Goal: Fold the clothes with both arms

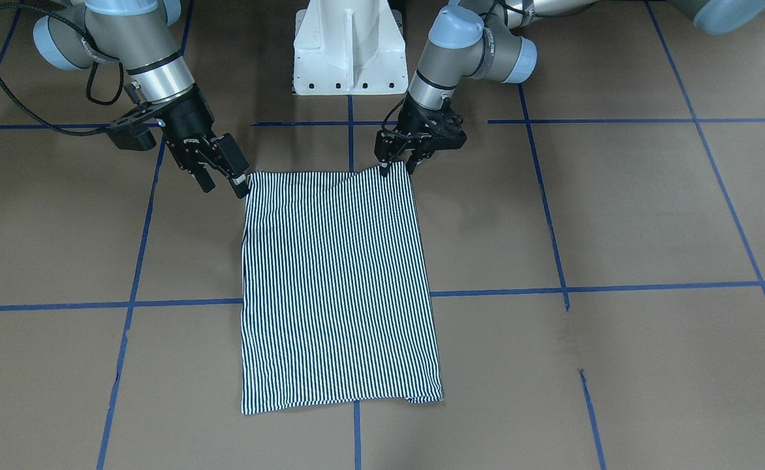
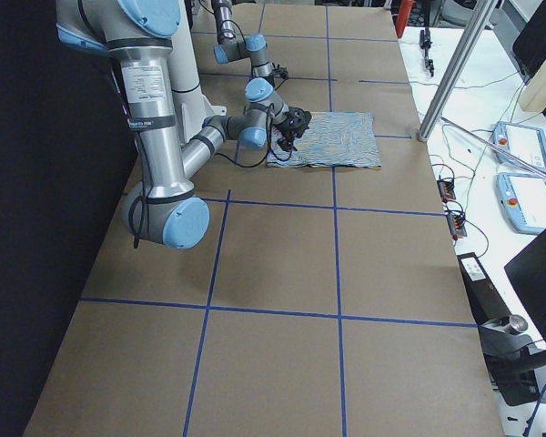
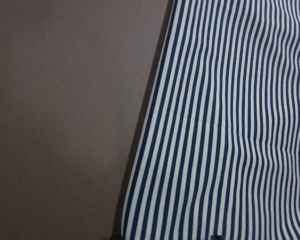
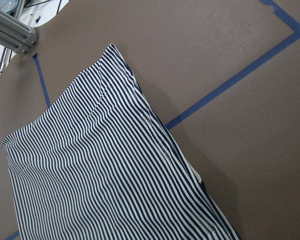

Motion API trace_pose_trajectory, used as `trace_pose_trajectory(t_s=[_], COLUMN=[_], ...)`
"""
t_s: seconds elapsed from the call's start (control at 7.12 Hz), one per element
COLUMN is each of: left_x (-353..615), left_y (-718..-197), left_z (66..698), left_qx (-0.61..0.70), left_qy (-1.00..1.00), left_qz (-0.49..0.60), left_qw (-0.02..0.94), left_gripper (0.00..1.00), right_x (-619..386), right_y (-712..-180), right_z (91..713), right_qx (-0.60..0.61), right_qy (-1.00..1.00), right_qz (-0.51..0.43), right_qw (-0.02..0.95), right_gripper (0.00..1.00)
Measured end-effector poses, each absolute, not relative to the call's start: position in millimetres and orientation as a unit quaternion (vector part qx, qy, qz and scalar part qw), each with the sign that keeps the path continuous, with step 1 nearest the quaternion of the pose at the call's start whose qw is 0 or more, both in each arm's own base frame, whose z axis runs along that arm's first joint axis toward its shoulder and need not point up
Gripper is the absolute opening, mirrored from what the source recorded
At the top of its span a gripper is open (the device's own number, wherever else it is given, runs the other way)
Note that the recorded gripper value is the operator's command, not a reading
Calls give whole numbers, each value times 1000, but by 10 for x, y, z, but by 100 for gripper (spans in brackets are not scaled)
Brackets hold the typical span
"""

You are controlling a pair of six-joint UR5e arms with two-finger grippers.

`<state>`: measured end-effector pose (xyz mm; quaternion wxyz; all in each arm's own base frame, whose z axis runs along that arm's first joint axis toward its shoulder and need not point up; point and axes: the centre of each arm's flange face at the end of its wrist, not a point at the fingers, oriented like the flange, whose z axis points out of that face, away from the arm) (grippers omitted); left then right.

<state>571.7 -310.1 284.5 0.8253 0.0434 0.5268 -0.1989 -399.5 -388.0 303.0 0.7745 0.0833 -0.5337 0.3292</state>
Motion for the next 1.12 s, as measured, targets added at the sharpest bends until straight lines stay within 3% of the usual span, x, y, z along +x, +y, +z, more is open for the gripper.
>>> trace_pose_trajectory(t_s=[0.14, 0.28, 0.56, 0.84, 1.12], left_x=[5719, 5719, 5717, 5707, 5682], left_y=[-3098, -3098, -3099, -3097, -3091], left_z=[2848, 2842, 2831, 2819, 2767], left_qx=[43, 44, 45, 45, 46], left_qy=[527, 527, 528, 529, 534], left_qz=[-199, -199, -200, -200, -199], left_qw=[825, 825, 824, 823, 820], left_gripper=[47, 0, 0, 0, 0], right_x=[-3995, -3996, -3998, -4044, -4327], right_y=[-3881, -3881, -3882, -3883, -3877], right_z=[3029, 3025, 3025, 3044, 2945], right_qx=[83, 83, 83, 80, 57], right_qy=[-534, -534, -534, -532, -510], right_qz=[329, 329, 329, 334, 350], right_qw=[774, 774, 774, 774, 784], right_gripper=[99, 99, 98, 76, 78])
